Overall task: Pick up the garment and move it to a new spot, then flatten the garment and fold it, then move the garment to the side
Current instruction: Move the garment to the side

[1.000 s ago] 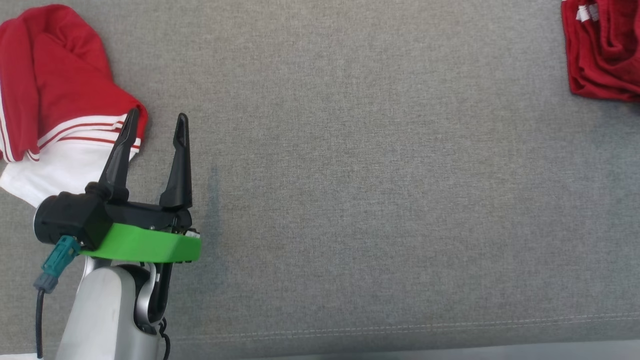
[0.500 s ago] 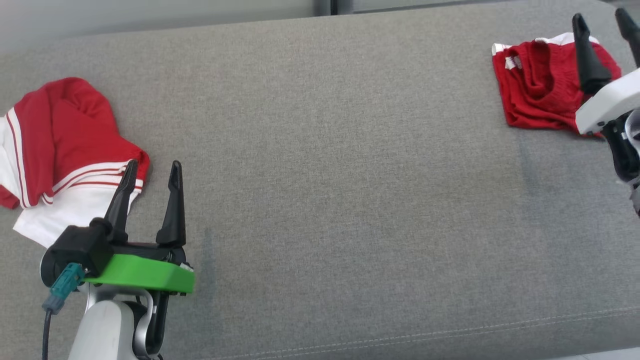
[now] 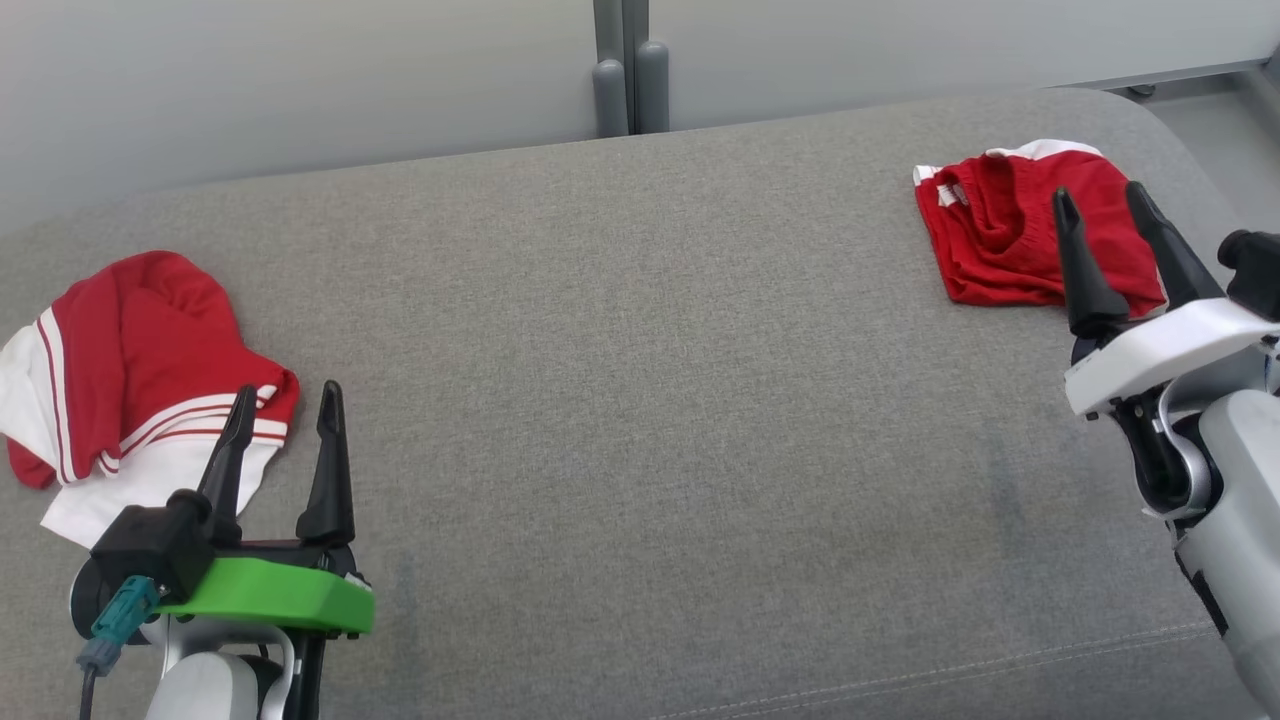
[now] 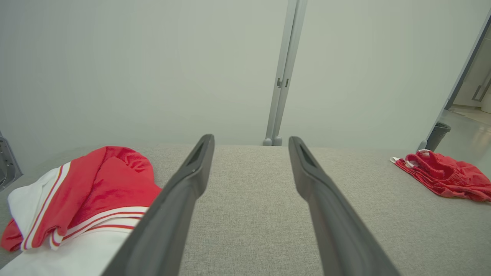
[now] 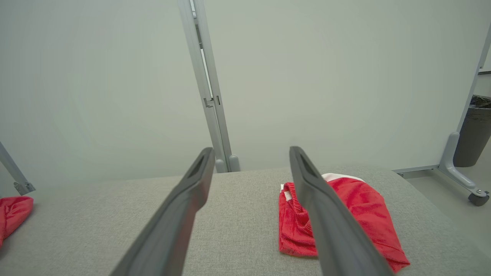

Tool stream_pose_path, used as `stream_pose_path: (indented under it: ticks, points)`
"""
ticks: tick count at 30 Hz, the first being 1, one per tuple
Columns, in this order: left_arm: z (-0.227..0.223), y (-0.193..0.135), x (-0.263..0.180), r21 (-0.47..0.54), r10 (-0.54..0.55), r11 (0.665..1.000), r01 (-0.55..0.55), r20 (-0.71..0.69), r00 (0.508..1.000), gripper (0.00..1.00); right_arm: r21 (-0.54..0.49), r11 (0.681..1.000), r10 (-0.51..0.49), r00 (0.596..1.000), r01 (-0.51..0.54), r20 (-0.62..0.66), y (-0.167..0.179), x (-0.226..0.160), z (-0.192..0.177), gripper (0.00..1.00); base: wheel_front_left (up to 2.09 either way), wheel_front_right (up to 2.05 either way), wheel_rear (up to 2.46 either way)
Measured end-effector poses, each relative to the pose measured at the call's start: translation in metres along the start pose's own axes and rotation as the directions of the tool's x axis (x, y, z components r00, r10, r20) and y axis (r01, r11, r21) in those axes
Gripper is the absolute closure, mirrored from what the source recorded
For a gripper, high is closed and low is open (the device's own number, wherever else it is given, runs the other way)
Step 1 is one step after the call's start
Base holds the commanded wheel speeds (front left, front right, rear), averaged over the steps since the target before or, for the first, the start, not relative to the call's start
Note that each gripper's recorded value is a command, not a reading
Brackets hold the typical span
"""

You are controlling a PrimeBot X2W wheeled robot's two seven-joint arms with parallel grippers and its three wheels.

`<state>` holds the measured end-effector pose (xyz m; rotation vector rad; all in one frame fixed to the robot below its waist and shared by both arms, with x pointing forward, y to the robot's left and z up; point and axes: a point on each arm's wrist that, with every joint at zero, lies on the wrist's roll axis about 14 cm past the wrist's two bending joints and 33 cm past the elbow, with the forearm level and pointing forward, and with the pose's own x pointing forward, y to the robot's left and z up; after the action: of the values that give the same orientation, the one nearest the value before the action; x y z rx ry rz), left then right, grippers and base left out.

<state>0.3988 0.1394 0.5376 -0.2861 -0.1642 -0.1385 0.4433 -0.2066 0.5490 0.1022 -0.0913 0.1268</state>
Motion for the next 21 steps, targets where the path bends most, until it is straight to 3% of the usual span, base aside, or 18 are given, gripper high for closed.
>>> stream_pose_path:
  ticks: [8,21]
  points:
    - [0.001,-0.004,-0.003,-0.002,-0.009,1.000,0.009,0.003,1.000,0.00,0.065,0.998,-0.027,0.999,0.025,0.027,0.008,-0.023,-0.001,0.00,0.00,0.00,0.00]
    - [-0.002,0.001,-0.021,-0.014,0.021,1.000,-0.021,-0.017,1.000,0.00,0.066,0.998,-0.005,0.995,-0.001,0.096,0.028,-0.051,0.013,0.00,0.00,0.00,0.00]
